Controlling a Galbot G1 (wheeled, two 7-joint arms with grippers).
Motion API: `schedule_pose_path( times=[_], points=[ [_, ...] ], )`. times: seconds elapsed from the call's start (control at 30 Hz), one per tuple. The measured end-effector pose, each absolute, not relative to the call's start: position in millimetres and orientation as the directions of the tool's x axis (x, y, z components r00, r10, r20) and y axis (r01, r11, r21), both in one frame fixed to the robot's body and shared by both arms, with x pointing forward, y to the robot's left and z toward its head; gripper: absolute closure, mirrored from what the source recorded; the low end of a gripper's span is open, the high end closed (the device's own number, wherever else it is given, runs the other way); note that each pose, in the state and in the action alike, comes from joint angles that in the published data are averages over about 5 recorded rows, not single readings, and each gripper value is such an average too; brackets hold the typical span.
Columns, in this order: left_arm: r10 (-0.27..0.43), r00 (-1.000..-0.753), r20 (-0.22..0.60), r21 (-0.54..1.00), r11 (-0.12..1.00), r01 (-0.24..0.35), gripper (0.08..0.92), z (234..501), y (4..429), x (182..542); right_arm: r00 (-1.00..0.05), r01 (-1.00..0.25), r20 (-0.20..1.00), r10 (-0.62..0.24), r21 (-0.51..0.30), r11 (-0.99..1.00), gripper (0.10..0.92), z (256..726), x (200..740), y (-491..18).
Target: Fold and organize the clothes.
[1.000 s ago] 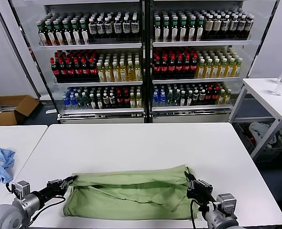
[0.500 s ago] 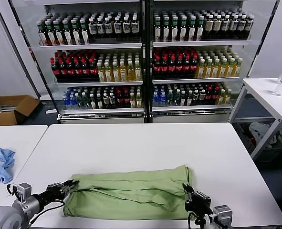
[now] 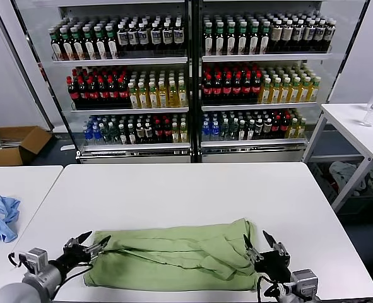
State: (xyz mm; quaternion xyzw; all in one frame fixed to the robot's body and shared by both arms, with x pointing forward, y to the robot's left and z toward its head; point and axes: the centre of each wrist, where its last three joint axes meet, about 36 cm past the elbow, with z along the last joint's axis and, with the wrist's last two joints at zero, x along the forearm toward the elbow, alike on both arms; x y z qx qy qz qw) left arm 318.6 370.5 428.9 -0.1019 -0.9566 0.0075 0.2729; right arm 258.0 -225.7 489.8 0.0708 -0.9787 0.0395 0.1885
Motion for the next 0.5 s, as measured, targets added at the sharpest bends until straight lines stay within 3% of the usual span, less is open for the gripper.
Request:
schedule_pose_path(
  times=[0.17,0.3,0.5],
  points=[
    [0.11,-0.837,0.535,-0.062,0.994,0.091,0.182,423.7,348.3,310.5,-0.925,-0.143,0.363,-0.11,-0.065,0.988,0.229,486.2,258.6,-225.2],
    [0.063,-0.829,0.556,-0.07,0.997,0.029,0.182,420.2,336.2,307.6,-0.928,-0.135,0.358,-0.101,-0.072,0.988,0.202,484.4,257.5,-225.1],
    [0.022,-0.81,0.586,-0.072,0.997,-0.024,0.319,419.4,324.0,303.5,-0.929,-0.128,0.359,-0.092,-0.078,0.989,0.199,480.6,256.6,-223.4]
  ],
)
